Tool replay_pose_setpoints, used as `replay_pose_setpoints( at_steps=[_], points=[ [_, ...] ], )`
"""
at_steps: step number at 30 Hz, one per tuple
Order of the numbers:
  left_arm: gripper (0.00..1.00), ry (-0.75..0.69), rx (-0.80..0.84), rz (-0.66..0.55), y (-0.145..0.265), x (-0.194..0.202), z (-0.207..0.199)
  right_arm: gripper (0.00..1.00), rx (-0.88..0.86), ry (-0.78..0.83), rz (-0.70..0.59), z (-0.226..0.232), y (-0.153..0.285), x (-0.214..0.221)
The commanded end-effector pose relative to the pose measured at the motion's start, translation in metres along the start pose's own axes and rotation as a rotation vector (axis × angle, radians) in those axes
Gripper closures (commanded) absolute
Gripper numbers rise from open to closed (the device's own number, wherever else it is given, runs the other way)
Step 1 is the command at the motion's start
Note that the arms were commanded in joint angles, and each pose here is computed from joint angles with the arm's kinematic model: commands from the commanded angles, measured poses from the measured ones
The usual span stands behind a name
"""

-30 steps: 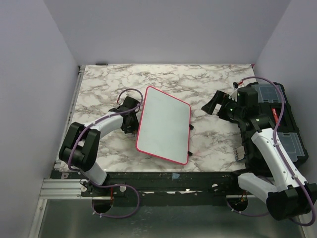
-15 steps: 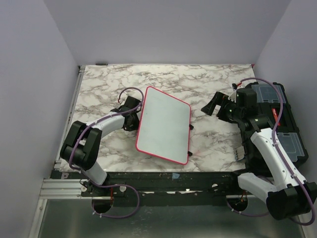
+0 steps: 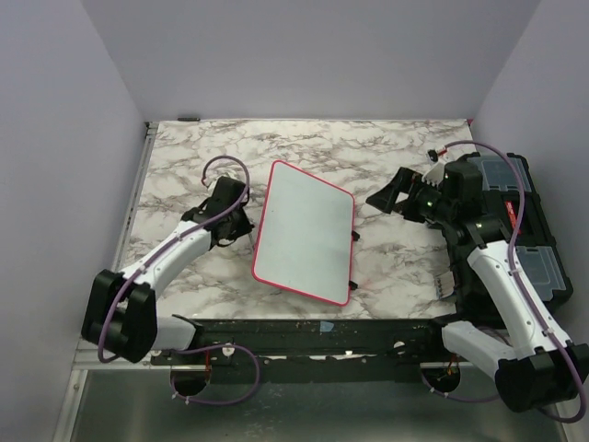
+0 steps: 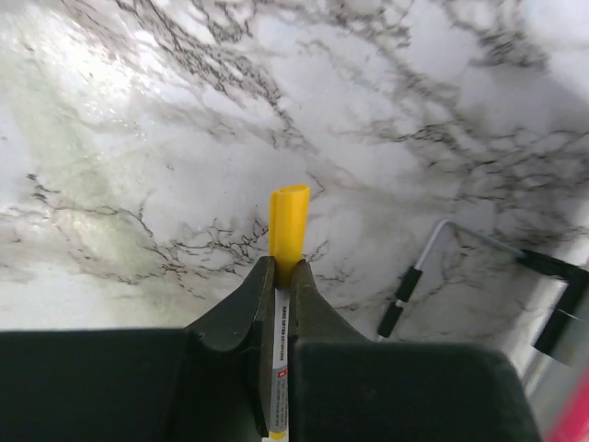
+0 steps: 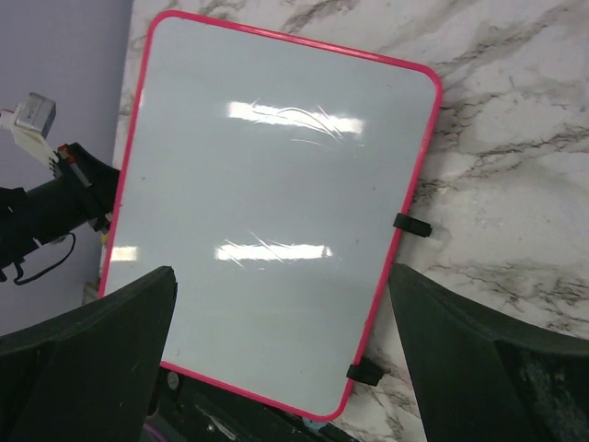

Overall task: Write a sentence on the whiteboard
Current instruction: Pick up the whiteboard marker from the center of the board, then pass from the left arm to the right

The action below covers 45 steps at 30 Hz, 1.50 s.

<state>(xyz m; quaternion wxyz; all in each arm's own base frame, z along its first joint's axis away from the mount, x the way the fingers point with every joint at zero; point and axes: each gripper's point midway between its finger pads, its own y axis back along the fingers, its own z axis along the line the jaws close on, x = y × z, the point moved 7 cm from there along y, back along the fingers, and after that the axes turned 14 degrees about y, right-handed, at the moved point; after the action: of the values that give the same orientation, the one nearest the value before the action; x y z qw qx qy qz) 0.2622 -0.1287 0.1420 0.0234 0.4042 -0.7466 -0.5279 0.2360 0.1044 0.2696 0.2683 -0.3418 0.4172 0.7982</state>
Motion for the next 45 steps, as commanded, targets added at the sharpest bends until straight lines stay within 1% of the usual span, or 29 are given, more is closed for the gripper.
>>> replay_pose_setpoints(
  at_steps=[1,9,13,18,22,26,30,33,39,42,45],
  points=[
    [1.00,0.041,0.031,-0.118,0.031,-0.016,0.012,0.00,-0.243,0.052,-0.096,0.035,0.016,-0.021],
    [1.00,0.085,0.187,-0.260,0.095,-0.036,0.015,0.00,-0.463,0.073,-0.180,0.071,0.027,-0.033],
    [1.00,0.094,0.286,-0.302,0.129,-0.040,0.011,0.00,-0.566,0.107,-0.169,0.099,0.020,-0.028],
    [1.00,0.106,0.455,-0.346,0.172,-0.043,0.000,0.00,-0.698,0.148,-0.149,0.139,0.005,-0.019],
    [1.00,0.132,0.617,-0.357,0.199,-0.044,-0.012,0.04,-0.763,0.173,-0.132,0.171,-0.011,-0.009],
    [1.00,0.139,0.740,-0.329,0.213,-0.042,-0.024,0.11,-0.840,0.212,-0.105,0.205,-0.023,0.002],
    [1.00,0.139,0.845,-0.309,0.221,-0.040,-0.033,0.20,-0.911,0.223,-0.087,0.229,-0.033,0.012],
    [1.00,0.132,0.929,-0.292,0.226,-0.037,-0.039,0.22,-0.937,0.216,-0.079,0.240,-0.042,0.017],
    [1.00,0.126,1.032,-0.268,0.232,-0.030,-0.041,0.26,-0.975,0.189,-0.065,0.256,-0.057,0.021],
    [1.00,0.124,1.082,-0.261,0.235,-0.027,-0.041,0.30,-0.986,0.175,-0.065,0.260,-0.063,0.020],
    [1.00,0.129,1.093,-0.253,0.236,-0.026,-0.041,0.35,-1.014,0.162,-0.062,0.264,-0.067,0.021]
  ],
)
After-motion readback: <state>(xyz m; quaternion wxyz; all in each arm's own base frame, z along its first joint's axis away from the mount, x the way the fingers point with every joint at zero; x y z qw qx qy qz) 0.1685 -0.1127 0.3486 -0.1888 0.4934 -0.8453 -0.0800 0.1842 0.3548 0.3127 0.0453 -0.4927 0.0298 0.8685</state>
